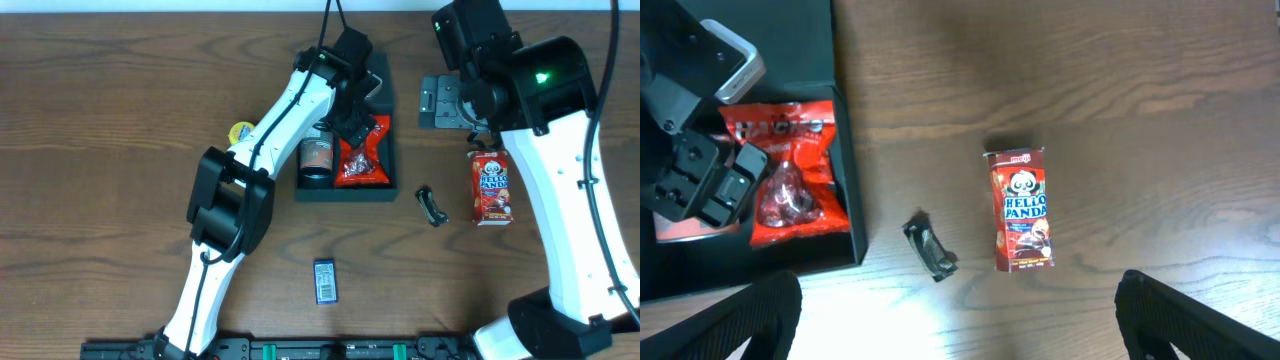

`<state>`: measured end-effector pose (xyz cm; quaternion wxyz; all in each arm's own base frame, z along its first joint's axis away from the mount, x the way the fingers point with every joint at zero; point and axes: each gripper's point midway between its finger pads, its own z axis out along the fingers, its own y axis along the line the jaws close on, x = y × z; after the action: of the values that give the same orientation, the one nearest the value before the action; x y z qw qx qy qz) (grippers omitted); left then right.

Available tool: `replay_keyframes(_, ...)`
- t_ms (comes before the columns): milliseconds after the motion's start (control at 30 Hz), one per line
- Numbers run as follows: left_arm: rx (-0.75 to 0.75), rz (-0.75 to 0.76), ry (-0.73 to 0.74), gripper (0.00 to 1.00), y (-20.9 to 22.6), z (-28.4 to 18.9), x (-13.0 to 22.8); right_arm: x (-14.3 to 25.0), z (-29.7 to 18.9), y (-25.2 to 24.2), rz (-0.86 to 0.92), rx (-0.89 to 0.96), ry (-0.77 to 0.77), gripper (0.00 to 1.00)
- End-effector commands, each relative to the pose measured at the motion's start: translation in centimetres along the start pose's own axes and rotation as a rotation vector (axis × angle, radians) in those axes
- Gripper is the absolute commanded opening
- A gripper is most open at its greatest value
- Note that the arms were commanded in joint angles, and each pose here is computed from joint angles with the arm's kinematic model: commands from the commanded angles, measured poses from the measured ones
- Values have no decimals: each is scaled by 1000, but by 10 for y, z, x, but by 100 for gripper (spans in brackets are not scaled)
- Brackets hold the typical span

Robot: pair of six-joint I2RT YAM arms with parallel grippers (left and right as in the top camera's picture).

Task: Pack container
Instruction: 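Lower the can beside the Hacks bag and release it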

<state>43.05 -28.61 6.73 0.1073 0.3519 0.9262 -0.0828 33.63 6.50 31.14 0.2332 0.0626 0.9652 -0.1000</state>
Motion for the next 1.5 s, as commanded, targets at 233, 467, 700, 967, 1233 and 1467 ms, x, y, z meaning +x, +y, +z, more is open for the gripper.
replay_keyframes(233,20,-73,106,95,9,9,28,-1,1,-5,15,21,-5,99)
replay_keyframes(467,81,-83,156,95,-4,7,40,-1,1,-5,15,21,-5,99)
replay_keyframes(700,92,-85,225,95,-15,5,55,-1,1,-5,15,21,-6,99)
replay_keyframes(967,100,-73,273,95,-33,4,64,-2,1,-5,15,20,-7,99)
replay_keyframes(1233,32,-80,275,95,-30,2,63,-2,1,-6,19,22,-6,99)
replay_keyframes(1467,32,-98,294,95,-24,-3,69,-4,4,-15,46,34,1,99)
